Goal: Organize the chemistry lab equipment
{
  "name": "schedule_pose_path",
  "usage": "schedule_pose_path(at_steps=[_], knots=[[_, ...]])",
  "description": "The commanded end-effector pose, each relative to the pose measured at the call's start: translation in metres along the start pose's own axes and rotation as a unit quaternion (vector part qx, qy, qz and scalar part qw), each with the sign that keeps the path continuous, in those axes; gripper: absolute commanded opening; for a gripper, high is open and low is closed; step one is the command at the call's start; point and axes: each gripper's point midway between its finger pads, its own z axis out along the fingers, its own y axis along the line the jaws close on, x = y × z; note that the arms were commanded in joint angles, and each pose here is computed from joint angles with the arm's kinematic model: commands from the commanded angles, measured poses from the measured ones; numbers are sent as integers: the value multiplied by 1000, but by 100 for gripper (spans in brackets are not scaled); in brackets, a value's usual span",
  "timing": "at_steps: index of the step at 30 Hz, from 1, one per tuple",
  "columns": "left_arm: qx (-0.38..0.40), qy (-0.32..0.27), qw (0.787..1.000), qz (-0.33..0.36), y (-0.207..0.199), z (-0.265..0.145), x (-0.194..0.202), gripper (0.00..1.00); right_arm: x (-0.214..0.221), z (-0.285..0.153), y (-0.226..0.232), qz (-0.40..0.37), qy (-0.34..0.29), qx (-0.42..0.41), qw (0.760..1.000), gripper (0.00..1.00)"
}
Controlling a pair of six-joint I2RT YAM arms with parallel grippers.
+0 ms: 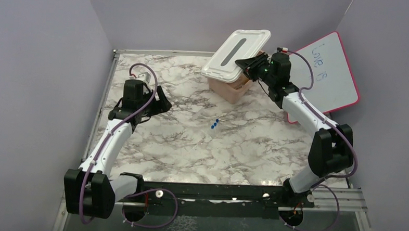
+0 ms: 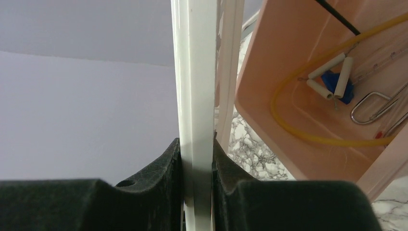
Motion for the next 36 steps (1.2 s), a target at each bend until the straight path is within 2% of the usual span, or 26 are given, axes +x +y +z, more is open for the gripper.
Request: schedule_pose_path(at_steps=[1,6,19,23,29,33,36], knots=[[26,-39,998,30,-10,6,-11,79,-34,10,15,2,-58,-16,998,1],[0,-35,999,23,1,13,-4,79,-42,18,-1,9,-72,3,997,1],[-17,-37,999,23,7,11,-4,79,-27,28,-50,16,-61,50,997,1],[-18,-37,999,22,7,11,-3,79,-33,23,-56,11,-84,57,995,6],[-18,-37,999,23,7,11,-4,79,-38,19,-63,35,-105,68,992,9],[-20,-37,999,23,8,11,-4,79,-43,13,-70,47,-126,84,987,22],[-21,-37,999,23,8,12,-4,79,-46,8,-73,45,-135,95,985,25]])
